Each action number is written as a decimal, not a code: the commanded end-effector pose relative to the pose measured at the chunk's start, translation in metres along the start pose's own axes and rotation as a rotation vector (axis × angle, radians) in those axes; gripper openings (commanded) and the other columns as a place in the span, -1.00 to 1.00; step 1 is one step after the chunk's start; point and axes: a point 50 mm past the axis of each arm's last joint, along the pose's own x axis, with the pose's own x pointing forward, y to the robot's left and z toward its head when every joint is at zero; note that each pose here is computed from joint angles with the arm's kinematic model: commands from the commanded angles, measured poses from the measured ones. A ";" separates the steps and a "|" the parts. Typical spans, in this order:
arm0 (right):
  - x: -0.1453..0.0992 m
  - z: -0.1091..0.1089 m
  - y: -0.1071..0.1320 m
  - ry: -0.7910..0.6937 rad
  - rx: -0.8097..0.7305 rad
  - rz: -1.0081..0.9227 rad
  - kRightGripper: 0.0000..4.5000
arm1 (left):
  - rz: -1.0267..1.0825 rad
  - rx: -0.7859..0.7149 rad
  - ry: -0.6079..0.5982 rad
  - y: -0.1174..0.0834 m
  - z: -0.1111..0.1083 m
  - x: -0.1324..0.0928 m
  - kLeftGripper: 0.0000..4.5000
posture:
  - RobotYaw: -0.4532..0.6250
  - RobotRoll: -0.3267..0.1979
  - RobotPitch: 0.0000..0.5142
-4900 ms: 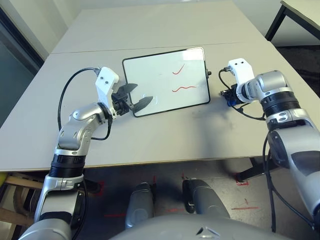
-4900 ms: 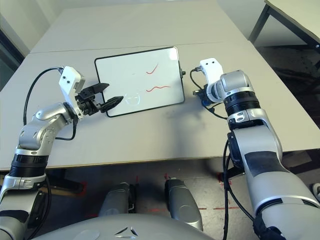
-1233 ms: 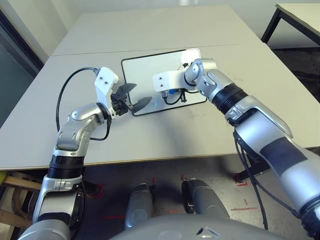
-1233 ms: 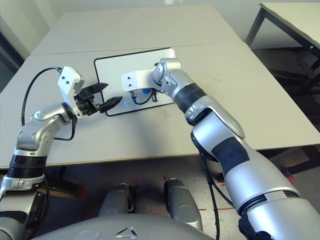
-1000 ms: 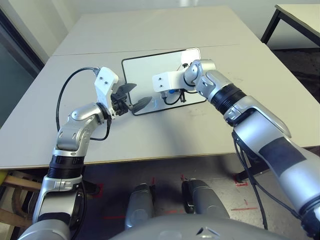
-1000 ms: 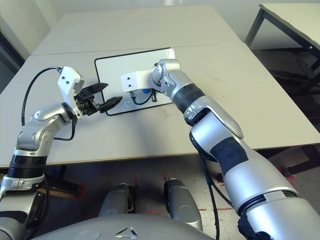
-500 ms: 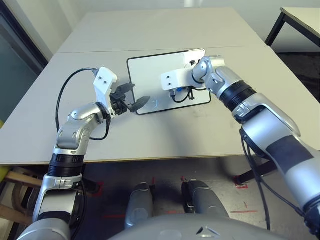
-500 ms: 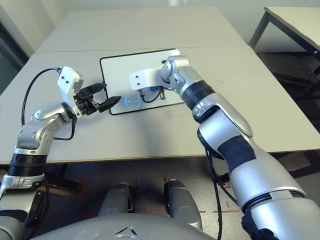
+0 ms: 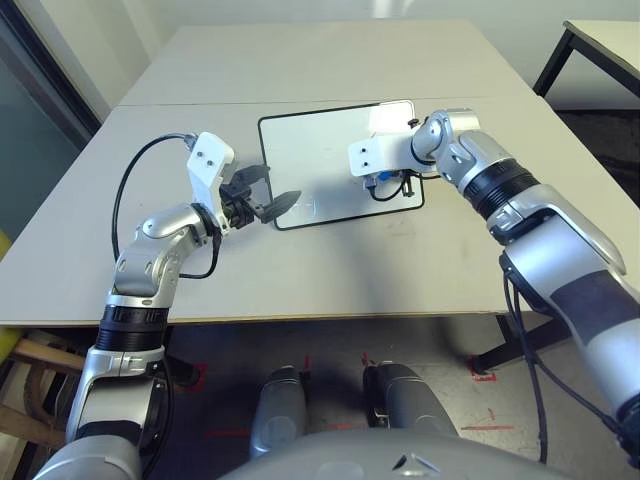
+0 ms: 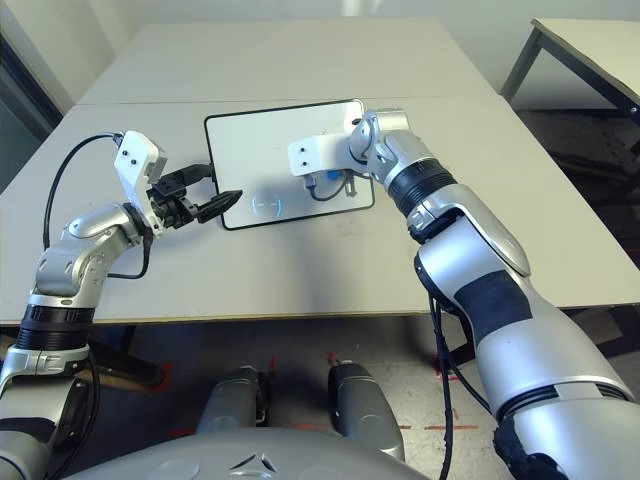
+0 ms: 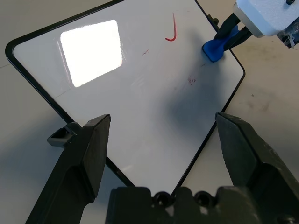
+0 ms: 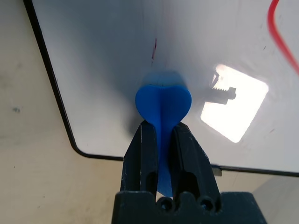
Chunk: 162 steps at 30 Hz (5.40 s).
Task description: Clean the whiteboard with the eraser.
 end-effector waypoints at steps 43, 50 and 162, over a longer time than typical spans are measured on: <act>0.011 0.094 0.014 -0.199 -0.077 0.044 -0.94 | 0.024 0.005 0.005 0.002 -0.002 -0.005 1.00 | -0.18 0.25 -0.79; 0.012 0.087 0.011 -0.171 -0.083 0.035 -0.94 | 0.025 0.004 0.004 0.002 -0.002 -0.005 1.00 | -0.17 0.25 -0.79; 0.001 0.077 -0.018 -0.156 -0.131 -0.110 -0.94 | 0.052 -0.003 0.002 -0.001 -0.005 -0.009 1.00 | -0.08 0.25 -0.68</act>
